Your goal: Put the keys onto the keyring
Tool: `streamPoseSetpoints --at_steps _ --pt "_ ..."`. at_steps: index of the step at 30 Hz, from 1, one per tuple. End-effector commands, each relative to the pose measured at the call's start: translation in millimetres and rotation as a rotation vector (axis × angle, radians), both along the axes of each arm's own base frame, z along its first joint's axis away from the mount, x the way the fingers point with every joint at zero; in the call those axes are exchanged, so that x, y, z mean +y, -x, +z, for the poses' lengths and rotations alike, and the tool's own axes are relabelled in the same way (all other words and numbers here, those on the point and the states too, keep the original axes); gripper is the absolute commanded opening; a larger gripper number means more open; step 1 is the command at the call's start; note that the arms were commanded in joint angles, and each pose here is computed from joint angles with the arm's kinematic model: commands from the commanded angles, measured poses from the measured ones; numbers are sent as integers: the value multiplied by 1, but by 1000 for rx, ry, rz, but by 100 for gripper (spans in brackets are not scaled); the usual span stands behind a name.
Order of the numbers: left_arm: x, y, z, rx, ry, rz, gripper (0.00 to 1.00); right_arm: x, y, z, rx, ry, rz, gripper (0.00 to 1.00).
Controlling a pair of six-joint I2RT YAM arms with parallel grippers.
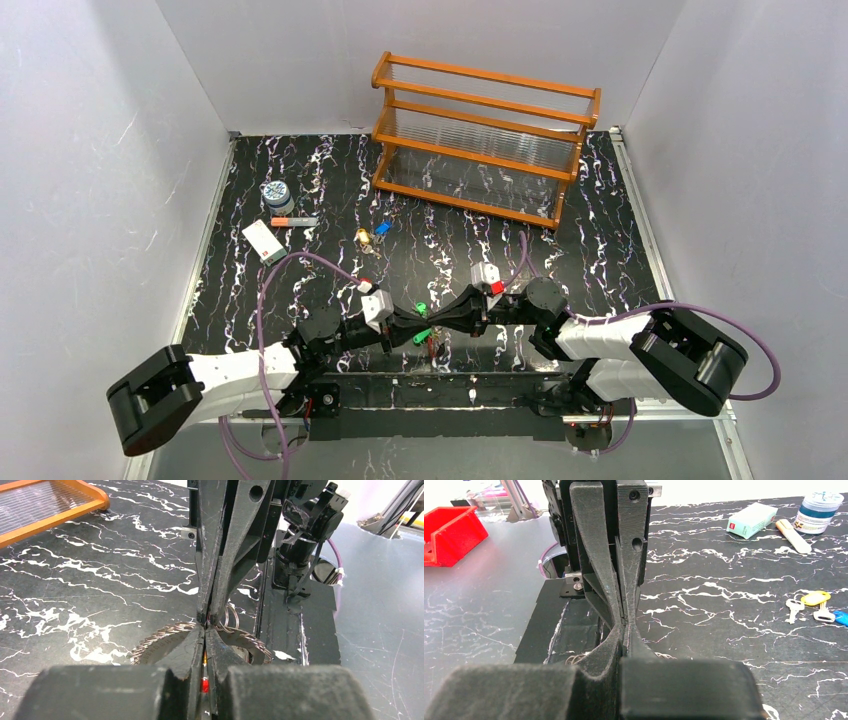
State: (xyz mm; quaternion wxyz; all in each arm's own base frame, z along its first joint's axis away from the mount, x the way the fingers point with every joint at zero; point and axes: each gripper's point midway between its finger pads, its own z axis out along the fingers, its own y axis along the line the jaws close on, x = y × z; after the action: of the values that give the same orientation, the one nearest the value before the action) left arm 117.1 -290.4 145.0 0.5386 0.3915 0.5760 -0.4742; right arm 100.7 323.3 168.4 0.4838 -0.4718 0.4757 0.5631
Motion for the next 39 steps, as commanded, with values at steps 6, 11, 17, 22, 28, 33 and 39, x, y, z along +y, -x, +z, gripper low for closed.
streamPoseSetpoints --at_steps 6,11,17,22,28,33,39 --pt "1 2 30 -56 125 1 4 5 -6 24 -37 -66 -31 1" --pt "-1 2 30 -51 122 -3 23 4 -4 26 -33 -70 -23 1" --pt "-5 0 30 -57 123 -9 19 5 -2 28 -30 -80 -9 1" --pt "-6 -1 31 -53 133 -5 0 5 -2 24 -20 -73 -8 1" --pt "1 -4 26 -32 142 34 0 0 -11 26 -9 -88 -85 29" --pt "6 -6 24 -25 146 60 0 -10 -24 35 -7 -119 -196 72" --pt "6 -6 24 -17 150 65 0 -19 -28 18 2 -19 -252 83"
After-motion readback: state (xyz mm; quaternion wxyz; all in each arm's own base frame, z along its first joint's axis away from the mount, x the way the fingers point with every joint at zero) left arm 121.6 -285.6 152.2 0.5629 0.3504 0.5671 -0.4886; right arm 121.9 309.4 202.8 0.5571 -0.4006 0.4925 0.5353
